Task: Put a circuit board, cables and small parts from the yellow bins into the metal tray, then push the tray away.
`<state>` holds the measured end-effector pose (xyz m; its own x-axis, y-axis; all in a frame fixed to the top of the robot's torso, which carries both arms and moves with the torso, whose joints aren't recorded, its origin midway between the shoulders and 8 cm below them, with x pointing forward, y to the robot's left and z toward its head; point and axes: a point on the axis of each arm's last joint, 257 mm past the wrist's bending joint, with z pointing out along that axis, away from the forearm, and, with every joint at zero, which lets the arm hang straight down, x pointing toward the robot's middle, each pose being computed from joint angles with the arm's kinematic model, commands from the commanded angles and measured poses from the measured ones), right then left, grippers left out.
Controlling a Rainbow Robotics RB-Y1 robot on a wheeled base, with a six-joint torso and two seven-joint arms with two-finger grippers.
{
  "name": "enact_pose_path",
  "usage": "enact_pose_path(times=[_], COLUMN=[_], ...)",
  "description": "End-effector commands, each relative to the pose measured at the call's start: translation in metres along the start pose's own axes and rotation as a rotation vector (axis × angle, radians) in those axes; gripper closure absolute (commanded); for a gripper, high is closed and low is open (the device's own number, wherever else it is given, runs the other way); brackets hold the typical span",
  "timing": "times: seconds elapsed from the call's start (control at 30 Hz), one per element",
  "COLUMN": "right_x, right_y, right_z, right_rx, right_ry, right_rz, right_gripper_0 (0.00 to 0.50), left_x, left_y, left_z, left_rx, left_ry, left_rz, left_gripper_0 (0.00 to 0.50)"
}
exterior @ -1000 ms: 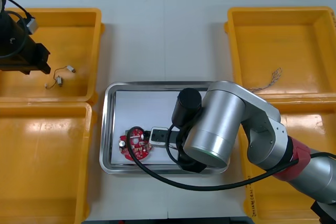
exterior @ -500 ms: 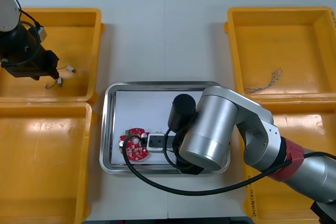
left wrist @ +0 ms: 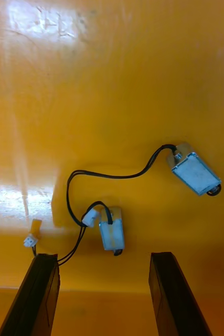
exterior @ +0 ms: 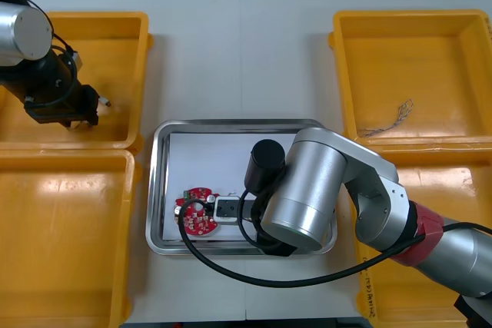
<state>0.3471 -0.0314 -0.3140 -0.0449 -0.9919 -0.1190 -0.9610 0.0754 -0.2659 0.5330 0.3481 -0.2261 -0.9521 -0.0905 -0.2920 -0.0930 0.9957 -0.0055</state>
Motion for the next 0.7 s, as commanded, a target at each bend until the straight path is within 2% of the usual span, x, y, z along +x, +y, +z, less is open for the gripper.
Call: enact_pose_path(times=[0.03, 0.1, 0.23, 0.4, 0.53, 0.7], right_x=[-0.023, -0.023, -0.024, -0.028, -0.039, -0.042], right_y=[-0.003, -0.003, -0.002, -0.007, -0.011, -0.032], right_z=[-0.009, -0.009, -0.010, -0.016, -0.030, -0.047], right_rx=[0.025, 0.022, 0.017, 0.012, -0.014, 0.016], right_ry=[-0.042, -0.043, -0.046, -0.065, -0.122, -0.143], right_rz=[-0.082, -0.082, -0.086, -0.076, -0.047, -0.013], right_gripper_0=[0.092, 0.039, 0.005, 0.005, 0.002, 0.002], left_x=[-0.016, -0.016, -0.019, -0.016, -0.011, -0.006], left_y=[-0.014, -0.015, -0.013, -0.010, -0.010, -0.009], left_z=[-0.004, -0.001, 0.003, 0.009, 0.015, 0.022], left_rx=[0.000, 0.002, -0.004, -0.009, -0.006, -0.007], left_ry=[-0.047, -0.054, -0.072, -0.061, -0.044, -0.033], left_rz=[0.064, 0.065, 0.065, 0.058, 0.050, 0.044], left_gripper_0=[0.000, 0.000, 0.000, 0.000, 0.000, 0.000])
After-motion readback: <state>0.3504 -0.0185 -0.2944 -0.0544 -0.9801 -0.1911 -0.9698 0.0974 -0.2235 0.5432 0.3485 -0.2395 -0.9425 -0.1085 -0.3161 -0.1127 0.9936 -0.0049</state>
